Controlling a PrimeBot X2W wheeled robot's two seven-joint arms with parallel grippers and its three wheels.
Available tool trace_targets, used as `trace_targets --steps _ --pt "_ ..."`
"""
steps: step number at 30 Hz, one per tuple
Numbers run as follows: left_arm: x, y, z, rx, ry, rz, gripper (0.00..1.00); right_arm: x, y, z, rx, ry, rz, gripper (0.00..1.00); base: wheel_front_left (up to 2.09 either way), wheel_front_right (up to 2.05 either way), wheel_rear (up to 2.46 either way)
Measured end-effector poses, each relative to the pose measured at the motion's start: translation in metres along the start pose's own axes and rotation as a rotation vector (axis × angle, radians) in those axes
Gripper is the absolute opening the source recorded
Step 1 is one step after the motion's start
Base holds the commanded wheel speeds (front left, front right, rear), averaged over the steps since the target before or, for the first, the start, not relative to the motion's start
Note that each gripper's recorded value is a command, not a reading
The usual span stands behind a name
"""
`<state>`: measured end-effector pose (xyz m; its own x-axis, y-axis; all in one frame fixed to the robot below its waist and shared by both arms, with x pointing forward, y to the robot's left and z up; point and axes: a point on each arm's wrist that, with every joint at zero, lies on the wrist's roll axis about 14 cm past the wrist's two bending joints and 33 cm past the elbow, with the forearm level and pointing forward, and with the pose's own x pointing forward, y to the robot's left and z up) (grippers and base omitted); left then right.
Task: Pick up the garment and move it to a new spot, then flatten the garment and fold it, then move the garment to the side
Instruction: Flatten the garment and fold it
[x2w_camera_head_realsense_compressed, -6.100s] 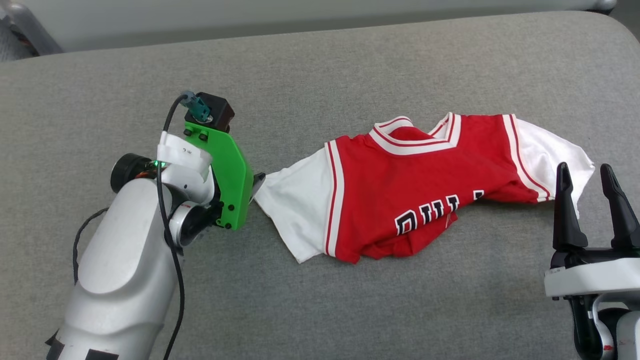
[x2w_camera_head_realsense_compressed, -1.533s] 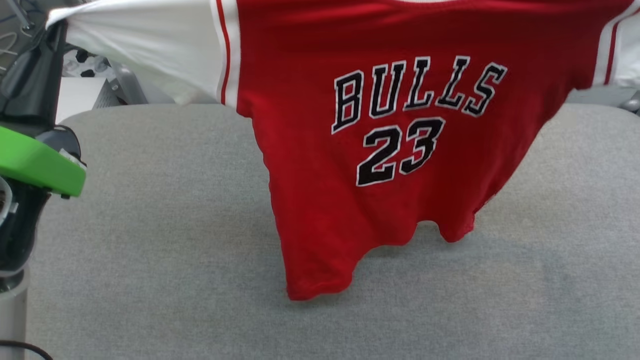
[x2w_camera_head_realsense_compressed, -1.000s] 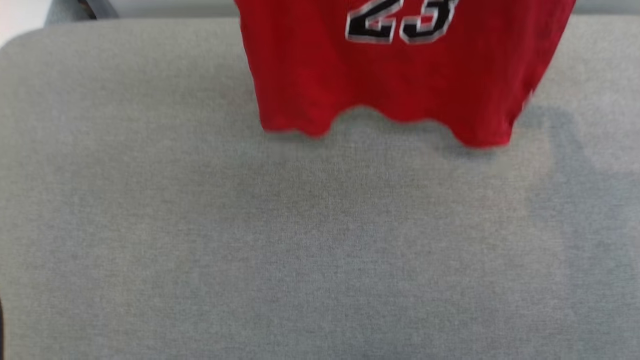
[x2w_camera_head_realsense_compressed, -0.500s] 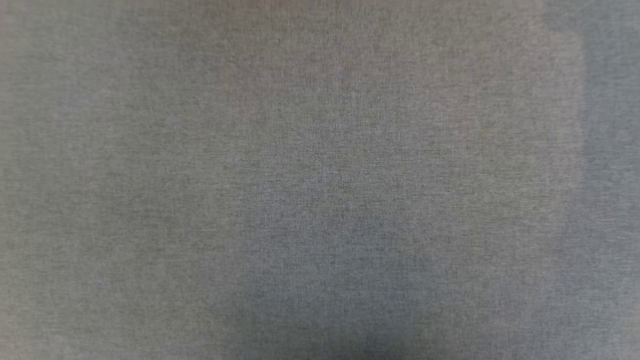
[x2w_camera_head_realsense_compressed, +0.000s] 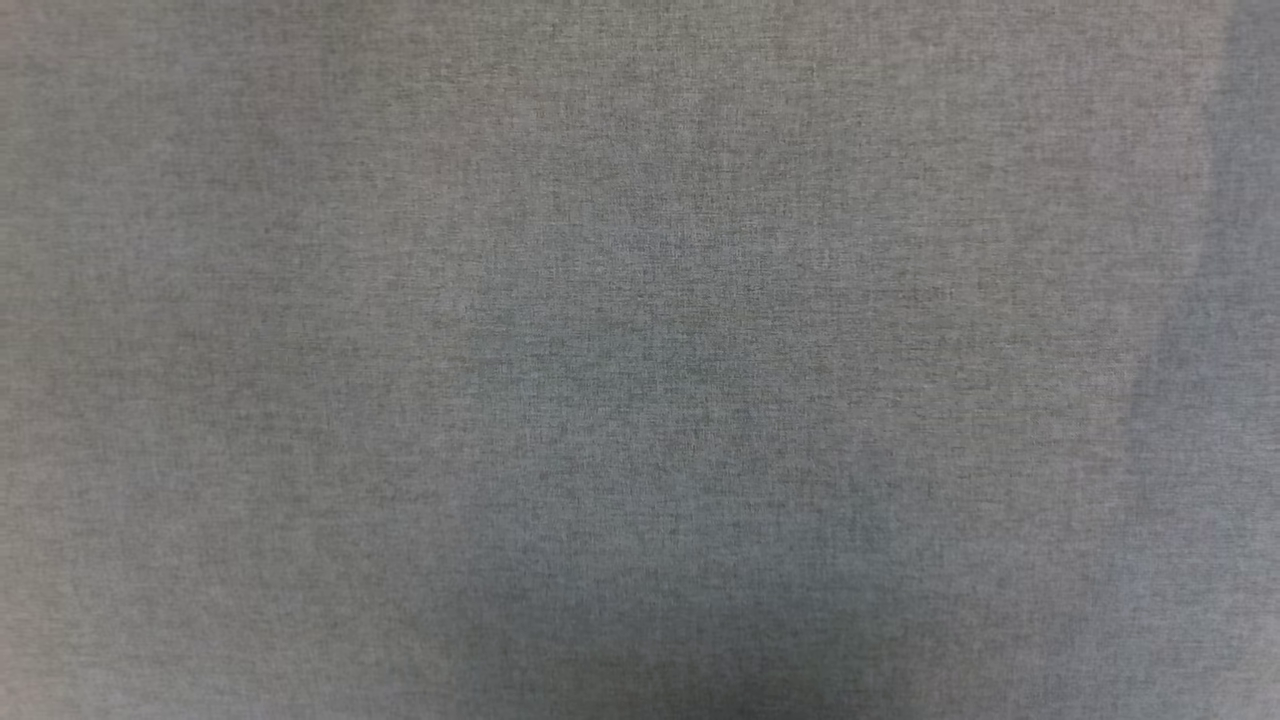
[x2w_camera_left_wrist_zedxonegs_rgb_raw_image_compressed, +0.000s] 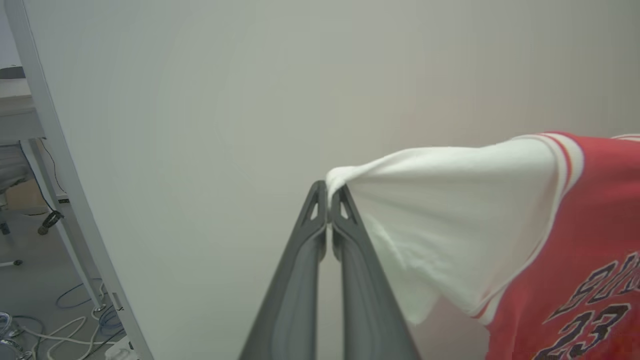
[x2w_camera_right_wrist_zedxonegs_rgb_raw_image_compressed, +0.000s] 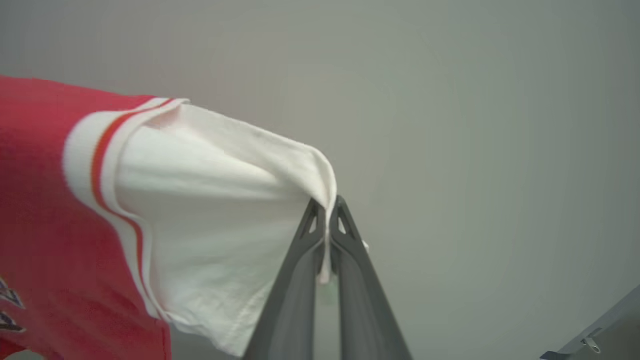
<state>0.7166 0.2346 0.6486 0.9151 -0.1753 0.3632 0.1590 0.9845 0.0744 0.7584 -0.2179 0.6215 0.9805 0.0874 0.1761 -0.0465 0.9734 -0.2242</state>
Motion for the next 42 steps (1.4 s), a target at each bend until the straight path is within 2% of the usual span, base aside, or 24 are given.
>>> trace_targets --steps 6,11,20,25,33,42 --pt "-0.039 -0.018 -0.054 -0.085 0.138 -0.013 0.0 -0.028 0.02 -0.051 0.004 0.118 0.055 0.0 0.0 0.0 0.0" --pt "-0.079 -0.035 -0.082 -0.143 0.245 -0.018 0.0 -0.055 0.025 -0.072 0.038 0.183 0.07 0.0 0.0 0.0 0.0" --pt "-0.177 -0.065 -0.114 -0.232 0.452 -0.019 0.0 -0.136 0.034 -0.112 0.108 0.331 0.101 0.0 0.0 0.0 0.0" --pt "-0.234 -0.073 -0.118 -0.267 0.545 -0.004 0.0 -0.191 0.043 -0.129 0.164 0.411 0.122 0.0 0.0 0.0 0.0" --pt "-0.311 -0.077 -0.112 -0.328 0.631 0.059 0.0 -0.276 0.041 -0.139 0.161 0.501 0.163 0.0 0.0 0.0 0.0" --pt "-0.347 -0.085 -0.1 -0.361 0.642 0.092 0.0 -0.318 0.026 -0.127 0.19 0.497 0.124 0.0 0.0 0.0 0.0"
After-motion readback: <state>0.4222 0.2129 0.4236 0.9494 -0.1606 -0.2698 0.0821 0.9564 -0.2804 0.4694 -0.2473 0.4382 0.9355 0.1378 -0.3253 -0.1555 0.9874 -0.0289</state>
